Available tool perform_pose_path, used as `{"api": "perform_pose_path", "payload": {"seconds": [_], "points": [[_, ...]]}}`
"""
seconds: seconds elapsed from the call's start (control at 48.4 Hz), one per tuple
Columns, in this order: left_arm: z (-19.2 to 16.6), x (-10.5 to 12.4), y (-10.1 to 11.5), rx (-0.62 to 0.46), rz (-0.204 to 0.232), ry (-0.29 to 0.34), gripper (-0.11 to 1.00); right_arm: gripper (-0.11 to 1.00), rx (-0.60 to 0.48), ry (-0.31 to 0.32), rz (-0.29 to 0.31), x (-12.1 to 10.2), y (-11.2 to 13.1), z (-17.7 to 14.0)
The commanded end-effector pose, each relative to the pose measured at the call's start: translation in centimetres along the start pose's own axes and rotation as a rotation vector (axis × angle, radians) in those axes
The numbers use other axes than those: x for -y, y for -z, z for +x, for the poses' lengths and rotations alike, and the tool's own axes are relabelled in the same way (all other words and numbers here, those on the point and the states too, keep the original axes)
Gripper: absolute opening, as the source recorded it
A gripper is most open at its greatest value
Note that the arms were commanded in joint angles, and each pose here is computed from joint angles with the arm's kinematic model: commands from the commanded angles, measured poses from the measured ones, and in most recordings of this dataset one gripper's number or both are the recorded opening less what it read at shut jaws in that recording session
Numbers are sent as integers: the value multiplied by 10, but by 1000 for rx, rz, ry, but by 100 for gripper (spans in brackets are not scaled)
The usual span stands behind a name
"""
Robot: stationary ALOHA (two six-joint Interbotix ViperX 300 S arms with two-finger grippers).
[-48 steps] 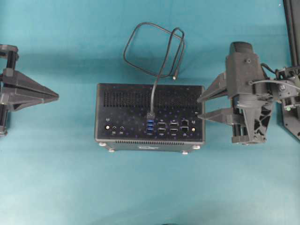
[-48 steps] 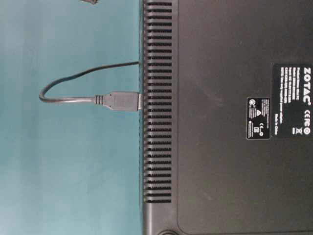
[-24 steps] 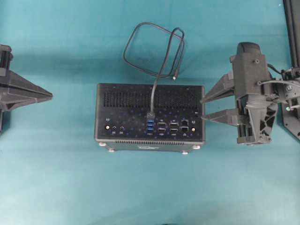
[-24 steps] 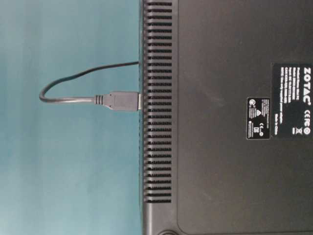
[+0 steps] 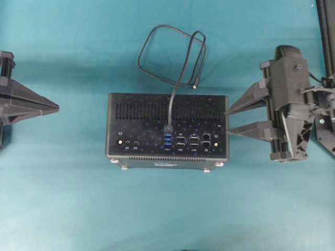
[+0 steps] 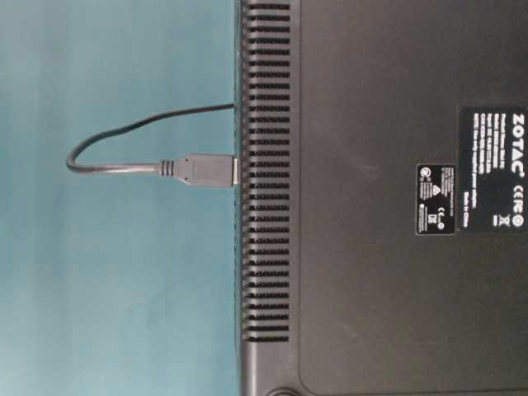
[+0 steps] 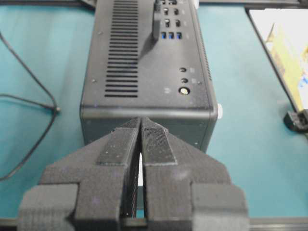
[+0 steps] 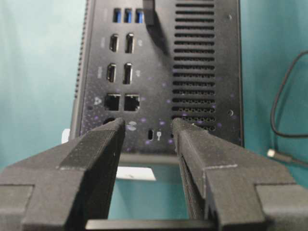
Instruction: Insert the USB into the PC box with both arms.
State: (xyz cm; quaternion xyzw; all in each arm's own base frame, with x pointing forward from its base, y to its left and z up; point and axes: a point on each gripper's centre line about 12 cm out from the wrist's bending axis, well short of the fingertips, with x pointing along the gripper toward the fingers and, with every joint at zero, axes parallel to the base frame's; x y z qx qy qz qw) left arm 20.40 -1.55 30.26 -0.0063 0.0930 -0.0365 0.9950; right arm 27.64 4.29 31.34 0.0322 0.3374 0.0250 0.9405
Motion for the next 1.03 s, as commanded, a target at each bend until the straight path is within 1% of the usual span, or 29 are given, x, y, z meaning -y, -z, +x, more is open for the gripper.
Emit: {"api": "perform_pose_path", "payload": {"seconds": [0.0,0.641,1.013], "points": [[1,0,-4,8,2,1,0,50,36,-9,3,-1,-5,-5],[3,0,-1,-2,0,1,0,50,57,-8,-11,-1,-5,-3],[11,1,4,-37,-1,2,0,49,86,-19,-14,-3,-8,6]]}}
